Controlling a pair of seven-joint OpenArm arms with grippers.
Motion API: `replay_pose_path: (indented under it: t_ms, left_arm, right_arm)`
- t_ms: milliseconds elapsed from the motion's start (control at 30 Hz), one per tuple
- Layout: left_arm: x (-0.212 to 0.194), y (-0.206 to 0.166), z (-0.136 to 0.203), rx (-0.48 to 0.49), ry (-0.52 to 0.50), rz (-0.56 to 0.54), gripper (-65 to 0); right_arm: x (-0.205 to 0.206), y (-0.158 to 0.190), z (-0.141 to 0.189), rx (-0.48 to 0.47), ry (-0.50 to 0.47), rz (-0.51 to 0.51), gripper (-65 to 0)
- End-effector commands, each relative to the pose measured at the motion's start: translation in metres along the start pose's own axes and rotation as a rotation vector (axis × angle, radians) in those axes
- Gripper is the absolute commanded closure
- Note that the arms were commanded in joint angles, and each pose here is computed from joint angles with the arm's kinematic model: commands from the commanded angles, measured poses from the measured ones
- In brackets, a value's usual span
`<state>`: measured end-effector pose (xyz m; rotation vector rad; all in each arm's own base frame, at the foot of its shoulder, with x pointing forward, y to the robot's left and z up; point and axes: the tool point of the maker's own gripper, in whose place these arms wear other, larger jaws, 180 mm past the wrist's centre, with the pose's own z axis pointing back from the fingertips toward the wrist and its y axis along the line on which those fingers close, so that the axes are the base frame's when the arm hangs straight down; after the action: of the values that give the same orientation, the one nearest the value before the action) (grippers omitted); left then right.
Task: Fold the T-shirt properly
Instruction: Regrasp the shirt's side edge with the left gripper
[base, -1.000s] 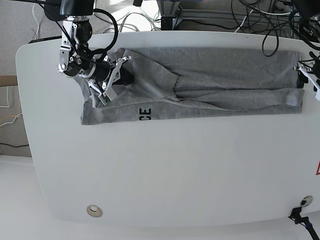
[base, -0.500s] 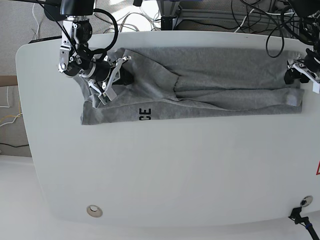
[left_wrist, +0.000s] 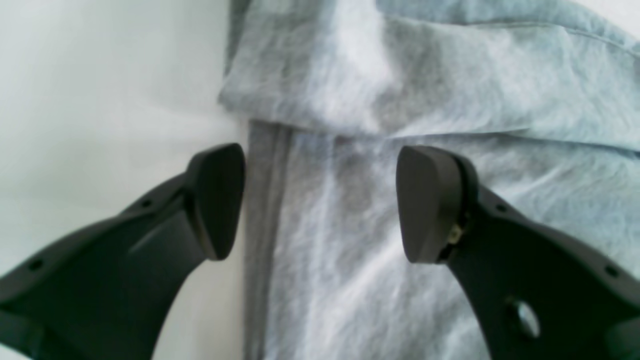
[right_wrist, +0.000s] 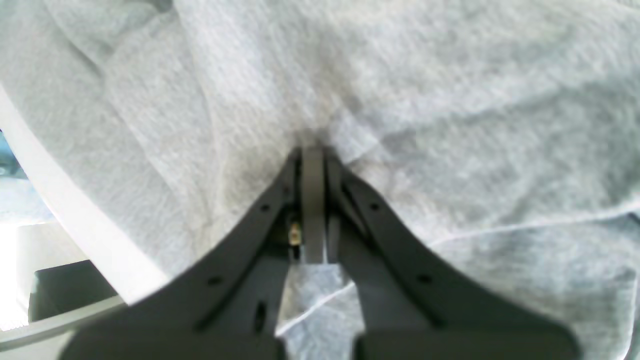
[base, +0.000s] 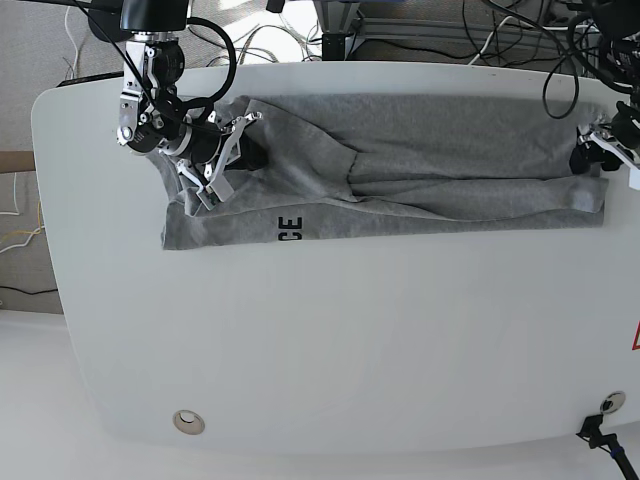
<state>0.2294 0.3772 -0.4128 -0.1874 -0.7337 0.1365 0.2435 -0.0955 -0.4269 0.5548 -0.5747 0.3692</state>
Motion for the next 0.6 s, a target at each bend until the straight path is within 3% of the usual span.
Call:
replay_pose_path:
  t_ms: [0,400,567]
  left_arm:
    - [-0.007,-0.004,-0.002,-0.008,0.049,-0.022,-45.1]
    - [0.002,-0.022,-0.017,-0.050,0.035,-0.006,-45.1]
    - [0.008,-0.035,-0.018,-0.114,-0.003,0.049,-45.1]
  right_arm:
    - [-0.012,-0.008,0.002,-0.036,0.066,0.014,0.0]
    - [-0.013,-0.008,0.002,-0.036,0.069,0.012,0.0]
    - [-0.013,-0.008,0.002,-0.036,0.069,0.012,0.0]
